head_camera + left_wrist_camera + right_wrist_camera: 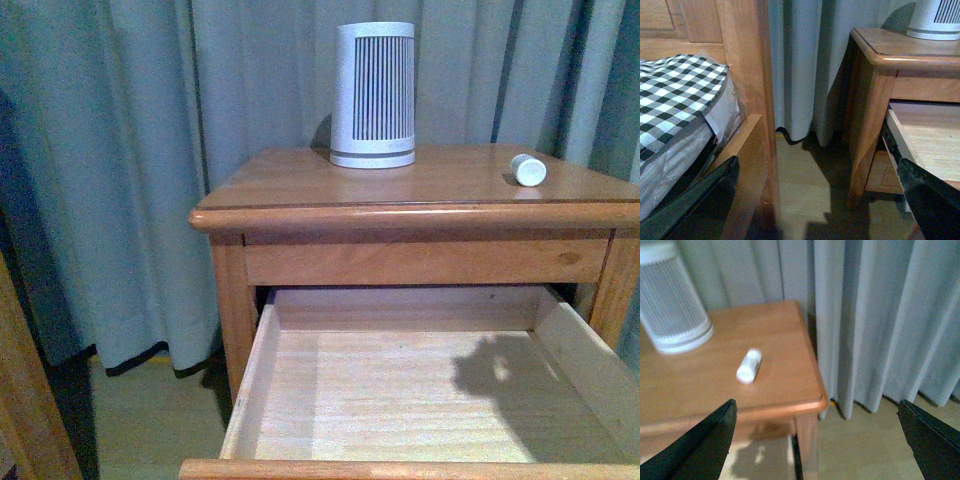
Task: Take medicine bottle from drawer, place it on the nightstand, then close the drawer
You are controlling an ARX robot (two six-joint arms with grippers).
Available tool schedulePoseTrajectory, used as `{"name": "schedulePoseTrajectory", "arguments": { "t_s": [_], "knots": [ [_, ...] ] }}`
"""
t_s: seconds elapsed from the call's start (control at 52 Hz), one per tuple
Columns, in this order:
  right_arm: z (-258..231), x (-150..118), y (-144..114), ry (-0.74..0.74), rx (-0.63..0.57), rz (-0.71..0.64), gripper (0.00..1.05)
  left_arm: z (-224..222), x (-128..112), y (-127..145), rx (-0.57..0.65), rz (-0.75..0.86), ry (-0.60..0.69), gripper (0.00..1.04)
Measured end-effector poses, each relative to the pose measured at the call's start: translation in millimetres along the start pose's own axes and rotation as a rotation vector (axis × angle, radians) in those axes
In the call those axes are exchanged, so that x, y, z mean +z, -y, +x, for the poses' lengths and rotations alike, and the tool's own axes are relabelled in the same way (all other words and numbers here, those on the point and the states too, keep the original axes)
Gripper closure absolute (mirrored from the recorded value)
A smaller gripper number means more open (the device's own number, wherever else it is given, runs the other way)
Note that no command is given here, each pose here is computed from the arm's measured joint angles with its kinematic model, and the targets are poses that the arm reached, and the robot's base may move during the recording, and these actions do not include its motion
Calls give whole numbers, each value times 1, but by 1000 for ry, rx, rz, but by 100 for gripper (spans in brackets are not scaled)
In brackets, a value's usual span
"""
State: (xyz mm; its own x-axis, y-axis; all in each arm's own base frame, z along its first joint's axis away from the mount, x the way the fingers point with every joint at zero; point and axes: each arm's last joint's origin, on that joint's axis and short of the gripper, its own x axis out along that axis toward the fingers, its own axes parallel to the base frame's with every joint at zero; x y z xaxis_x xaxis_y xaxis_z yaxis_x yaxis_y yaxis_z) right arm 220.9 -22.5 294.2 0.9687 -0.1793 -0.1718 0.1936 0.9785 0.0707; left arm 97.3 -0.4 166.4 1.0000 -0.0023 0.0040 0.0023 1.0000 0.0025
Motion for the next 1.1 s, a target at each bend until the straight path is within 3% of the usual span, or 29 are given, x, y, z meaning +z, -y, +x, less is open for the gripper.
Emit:
{"name": "schedulePoseTrajectory", "arguments": {
  "t_s": [0.173,0.384,0.672,1.095],
  "knots": [
    [-45,-77,-1,-155,23,-31,7,0,0,0,0,0,0,7],
    [-59,-155,-14,-312,7,-96,7,0,0,0,0,0,0,7],
    [-49,-188,-45,-303,29,-141,7,0,0,0,0,0,0,7],
    [27,-223,-65,-210,-20,-170,7,0,0,0,0,0,0,7]
  ]
}}
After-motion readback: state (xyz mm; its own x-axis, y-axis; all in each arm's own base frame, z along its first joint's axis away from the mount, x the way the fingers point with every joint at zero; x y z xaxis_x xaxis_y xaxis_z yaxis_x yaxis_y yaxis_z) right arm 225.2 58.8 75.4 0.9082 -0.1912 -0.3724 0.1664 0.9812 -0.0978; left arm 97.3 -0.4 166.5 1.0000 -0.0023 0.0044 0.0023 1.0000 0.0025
